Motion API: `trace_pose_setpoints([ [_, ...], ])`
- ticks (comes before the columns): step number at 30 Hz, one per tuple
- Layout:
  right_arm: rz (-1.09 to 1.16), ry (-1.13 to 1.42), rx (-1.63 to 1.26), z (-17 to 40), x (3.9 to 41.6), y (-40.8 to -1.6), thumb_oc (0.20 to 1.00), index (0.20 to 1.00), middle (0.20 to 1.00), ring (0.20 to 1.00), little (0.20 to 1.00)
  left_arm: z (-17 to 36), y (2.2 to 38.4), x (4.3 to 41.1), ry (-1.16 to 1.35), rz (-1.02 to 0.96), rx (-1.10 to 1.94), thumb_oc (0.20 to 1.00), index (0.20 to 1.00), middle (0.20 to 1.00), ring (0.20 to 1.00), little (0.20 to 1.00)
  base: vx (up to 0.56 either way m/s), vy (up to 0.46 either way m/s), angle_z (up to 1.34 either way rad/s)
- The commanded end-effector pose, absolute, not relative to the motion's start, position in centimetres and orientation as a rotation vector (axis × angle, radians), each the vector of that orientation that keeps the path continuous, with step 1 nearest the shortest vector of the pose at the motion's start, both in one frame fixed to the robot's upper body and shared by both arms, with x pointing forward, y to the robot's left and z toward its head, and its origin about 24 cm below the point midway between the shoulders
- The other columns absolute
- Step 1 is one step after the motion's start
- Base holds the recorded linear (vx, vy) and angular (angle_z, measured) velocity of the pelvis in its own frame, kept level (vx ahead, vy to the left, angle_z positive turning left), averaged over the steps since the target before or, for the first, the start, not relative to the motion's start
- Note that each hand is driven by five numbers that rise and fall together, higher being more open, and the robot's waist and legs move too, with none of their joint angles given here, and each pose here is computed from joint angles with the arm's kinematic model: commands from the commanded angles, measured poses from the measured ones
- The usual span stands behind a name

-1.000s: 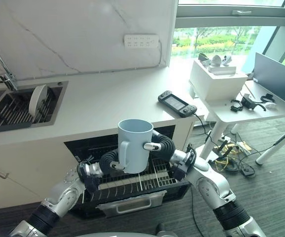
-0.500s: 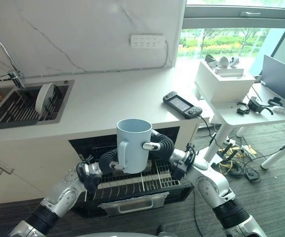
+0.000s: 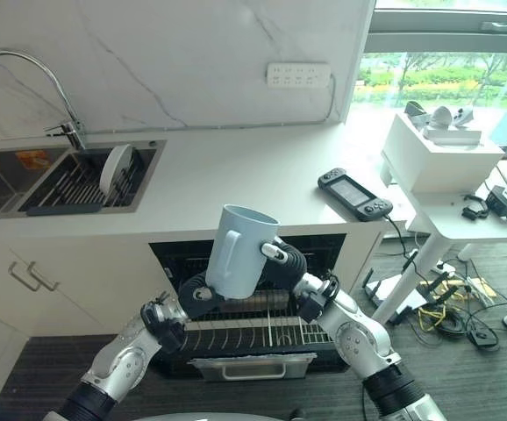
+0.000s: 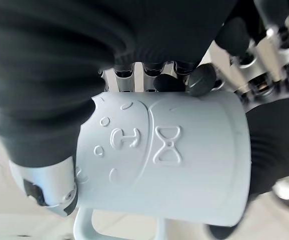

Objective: Place the dishes in the dishwasher.

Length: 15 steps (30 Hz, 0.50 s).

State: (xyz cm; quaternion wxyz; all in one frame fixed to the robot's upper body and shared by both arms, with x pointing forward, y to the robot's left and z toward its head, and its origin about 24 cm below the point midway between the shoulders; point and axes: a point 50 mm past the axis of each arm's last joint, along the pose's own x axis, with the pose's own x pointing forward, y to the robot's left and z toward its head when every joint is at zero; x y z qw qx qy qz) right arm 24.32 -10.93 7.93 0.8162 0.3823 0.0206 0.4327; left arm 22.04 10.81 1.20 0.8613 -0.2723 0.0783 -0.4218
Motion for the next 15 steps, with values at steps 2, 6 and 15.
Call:
trace_pose_setpoints([
  [2, 1.070, -0.390, 1.025, 15.0, 24.5, -10.1, 0.200, 0.200, 0.200, 0.200, 0.200, -2.3, 14.1, 22.2, 0.337, -0.720, -0.490, 1.000, 1.000, 1.000, 1.000, 1.000, 0.01, -0.008, 0.11],
  [6, 1.011, -0.402, 0.986, 14.7, 24.8, -10.7, 0.200, 0.200, 0.200, 0.200, 0.200, -3.4, 14.9, 21.6, 0.365, -0.682, -0.427, 1.000, 1.000, 1.000, 1.000, 1.000, 0.01, 0.002, 0.09],
  [15, 0.822, -0.388, 0.852, 13.2, 25.8, -12.9, 0.200, 0.200, 0.200, 0.200, 0.200, -4.3, 16.3, 21.0, 0.409, -0.668, -0.214, 1.000, 1.000, 1.000, 1.000, 1.000, 0.02, -0.001, 0.07],
])
